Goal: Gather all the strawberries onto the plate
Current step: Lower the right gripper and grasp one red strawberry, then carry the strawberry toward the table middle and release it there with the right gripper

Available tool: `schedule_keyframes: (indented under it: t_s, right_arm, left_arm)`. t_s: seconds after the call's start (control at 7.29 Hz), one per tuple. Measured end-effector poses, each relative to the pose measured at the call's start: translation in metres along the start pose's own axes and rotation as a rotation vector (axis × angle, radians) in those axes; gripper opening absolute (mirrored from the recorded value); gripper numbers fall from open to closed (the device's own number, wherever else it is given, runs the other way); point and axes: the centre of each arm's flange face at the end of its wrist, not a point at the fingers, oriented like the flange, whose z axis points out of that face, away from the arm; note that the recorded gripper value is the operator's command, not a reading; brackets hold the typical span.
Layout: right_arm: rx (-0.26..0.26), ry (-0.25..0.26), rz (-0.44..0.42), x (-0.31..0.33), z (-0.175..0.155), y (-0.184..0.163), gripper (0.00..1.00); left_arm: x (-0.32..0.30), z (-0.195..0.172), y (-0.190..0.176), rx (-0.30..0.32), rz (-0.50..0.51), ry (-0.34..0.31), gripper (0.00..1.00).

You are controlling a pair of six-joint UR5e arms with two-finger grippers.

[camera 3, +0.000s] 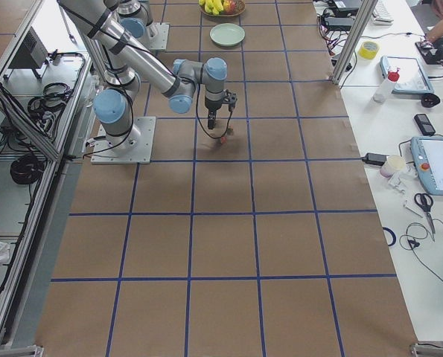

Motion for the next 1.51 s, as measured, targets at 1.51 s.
schedule_keyframes:
  t_s: [1.51]
  right_arm:
    - [0.064, -0.049, 0.025, -0.067, -0.03, -0.015, 0.07]
  left_arm:
    - [0.0, 0.0, -0.001, 0.0, -0.001, 0.004, 1.0]
